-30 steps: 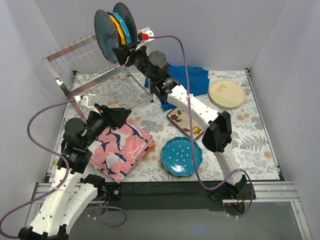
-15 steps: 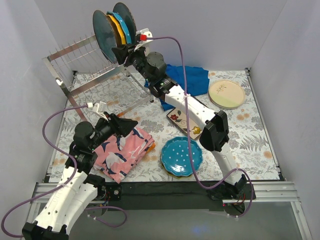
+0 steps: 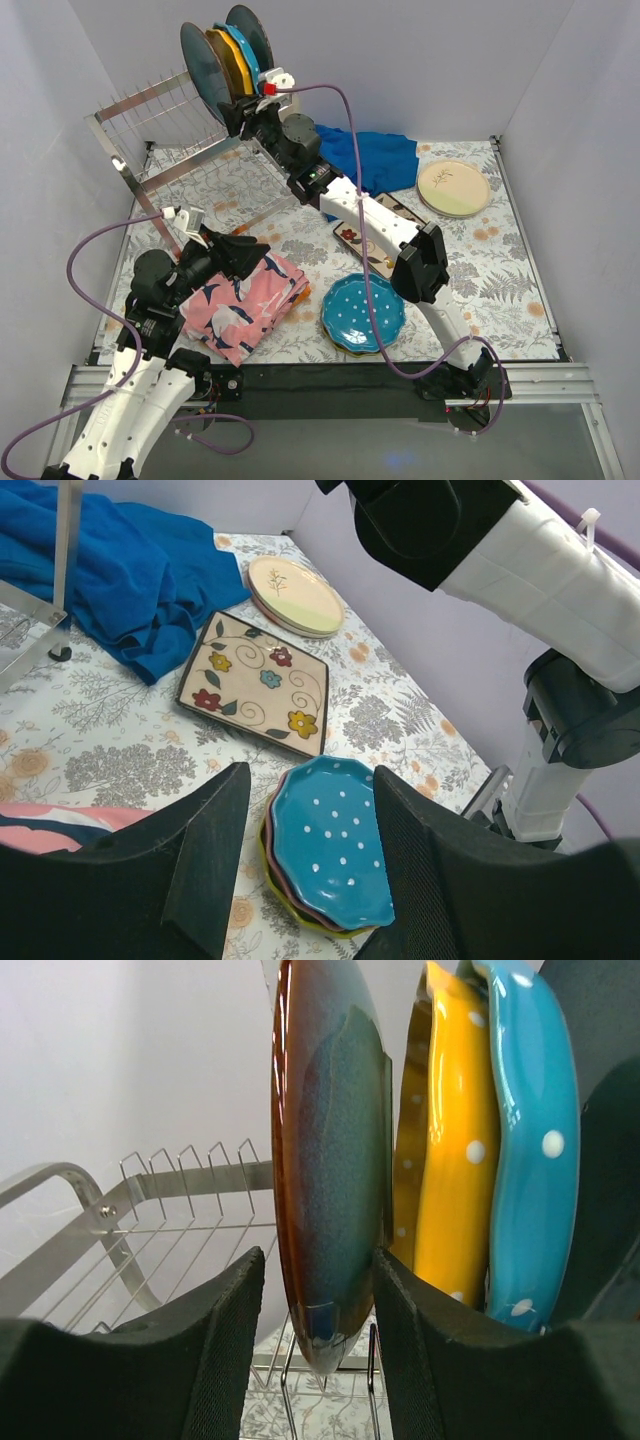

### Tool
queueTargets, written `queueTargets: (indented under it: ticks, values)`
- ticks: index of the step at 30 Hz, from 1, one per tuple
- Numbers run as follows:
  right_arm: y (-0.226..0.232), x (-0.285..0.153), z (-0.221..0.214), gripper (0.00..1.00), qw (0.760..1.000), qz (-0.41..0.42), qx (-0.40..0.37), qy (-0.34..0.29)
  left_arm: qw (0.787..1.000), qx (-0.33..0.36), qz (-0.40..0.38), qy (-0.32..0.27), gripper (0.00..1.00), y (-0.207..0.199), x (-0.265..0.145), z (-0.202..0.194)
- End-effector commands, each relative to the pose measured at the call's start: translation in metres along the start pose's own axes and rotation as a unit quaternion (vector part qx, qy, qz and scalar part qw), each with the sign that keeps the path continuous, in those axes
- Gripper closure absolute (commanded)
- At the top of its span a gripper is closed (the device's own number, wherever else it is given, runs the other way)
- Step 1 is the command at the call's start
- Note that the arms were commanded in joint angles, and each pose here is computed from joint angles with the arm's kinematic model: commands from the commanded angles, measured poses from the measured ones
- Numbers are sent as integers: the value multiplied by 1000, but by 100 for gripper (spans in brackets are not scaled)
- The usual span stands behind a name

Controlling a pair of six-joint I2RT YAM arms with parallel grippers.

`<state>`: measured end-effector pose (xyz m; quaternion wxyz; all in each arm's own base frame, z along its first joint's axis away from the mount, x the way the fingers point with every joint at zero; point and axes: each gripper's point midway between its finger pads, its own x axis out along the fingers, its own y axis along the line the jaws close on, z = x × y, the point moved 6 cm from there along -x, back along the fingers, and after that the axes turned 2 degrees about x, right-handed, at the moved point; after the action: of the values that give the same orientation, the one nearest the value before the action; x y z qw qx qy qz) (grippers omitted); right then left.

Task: Unload the plates from the dish rack
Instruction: Unload the plate from the dish rack.

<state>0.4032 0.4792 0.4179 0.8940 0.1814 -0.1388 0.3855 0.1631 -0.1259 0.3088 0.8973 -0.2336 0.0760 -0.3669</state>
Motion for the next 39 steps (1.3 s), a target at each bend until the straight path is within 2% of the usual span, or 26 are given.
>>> queueTargets:
  ticks: [1, 10, 26, 35, 38, 39]
  values:
    - [-6, 6, 18, 45, 999, -13, -27, -44, 1000, 15, 14, 15, 49, 5, -3, -4]
    - [-9, 9, 10, 40, 996, -9, -61, -62, 999, 12, 7, 30, 48, 6, -5, -13]
    - [-16, 14, 20, 41, 987, -28, -106, -121, 999, 16, -5, 33, 48, 3, -10, -18]
    - [-20, 13, 30, 46, 980, -40, -134, -144, 999, 23, -16, 39, 48, 2, -11, -21]
    - [-21, 13, 30, 54, 978, -44, -144, -146, 999, 20, -18, 41, 48, 2, -11, -22]
    - [-22, 13, 32, 61, 977, -45, -147, -148, 999, 20, -19, 42, 48, 2, -11, -23]
